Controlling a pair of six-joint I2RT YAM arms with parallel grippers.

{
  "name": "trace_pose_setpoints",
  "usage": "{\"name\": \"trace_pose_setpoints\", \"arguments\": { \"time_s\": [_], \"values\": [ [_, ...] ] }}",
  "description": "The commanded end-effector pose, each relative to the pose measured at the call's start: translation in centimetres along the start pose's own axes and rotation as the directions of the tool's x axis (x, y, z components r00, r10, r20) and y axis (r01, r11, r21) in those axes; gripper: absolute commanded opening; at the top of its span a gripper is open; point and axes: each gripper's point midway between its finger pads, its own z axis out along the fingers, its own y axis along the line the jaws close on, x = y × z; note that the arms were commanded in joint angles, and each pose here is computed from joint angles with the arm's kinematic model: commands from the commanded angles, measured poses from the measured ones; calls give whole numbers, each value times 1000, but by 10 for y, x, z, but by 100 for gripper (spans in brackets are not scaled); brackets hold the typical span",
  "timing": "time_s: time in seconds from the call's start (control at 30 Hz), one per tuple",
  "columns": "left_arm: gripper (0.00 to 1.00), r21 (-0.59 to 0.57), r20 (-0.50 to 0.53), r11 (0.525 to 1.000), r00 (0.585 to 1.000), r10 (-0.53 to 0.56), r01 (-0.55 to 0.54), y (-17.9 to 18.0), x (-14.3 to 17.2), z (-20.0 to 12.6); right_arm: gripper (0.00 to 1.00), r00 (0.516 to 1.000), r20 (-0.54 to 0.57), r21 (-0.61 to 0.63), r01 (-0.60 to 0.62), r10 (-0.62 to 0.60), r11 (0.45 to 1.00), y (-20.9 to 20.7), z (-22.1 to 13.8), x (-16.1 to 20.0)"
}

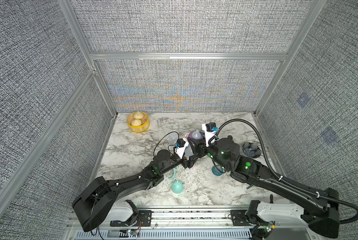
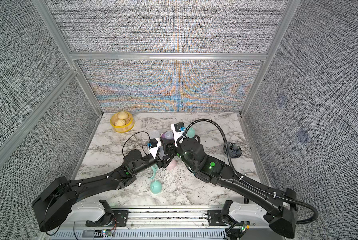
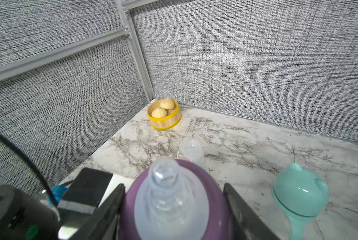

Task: Assemble the baby bottles
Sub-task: Screw the nipple onto the baby bottle.

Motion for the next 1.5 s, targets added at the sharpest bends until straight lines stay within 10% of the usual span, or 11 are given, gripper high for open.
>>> {"name": "trace_pose_setpoints", "arguments": {
  "time_s": [0.0,0.37,0.7,1.47],
  "values": [
    [0,19,2,999,999,49,-49,-5,-3,2,34,996,-77,-163,22,-35,986,39,2,21],
    [0,-5,1,999,999,38,-38,-1,-1,3,40,996,-55,-26,-73,72,997,30,11,18],
    [0,5,-7,999,999,42,-42,-3,0,1,90,996,-89,-118,-34,23,992,32,-15,-7],
    [0,140,-12,989,999,44,-42,-25,3,3,89,993,-67,-147,-106,97,983,-7,-19,1]
  ]
}}
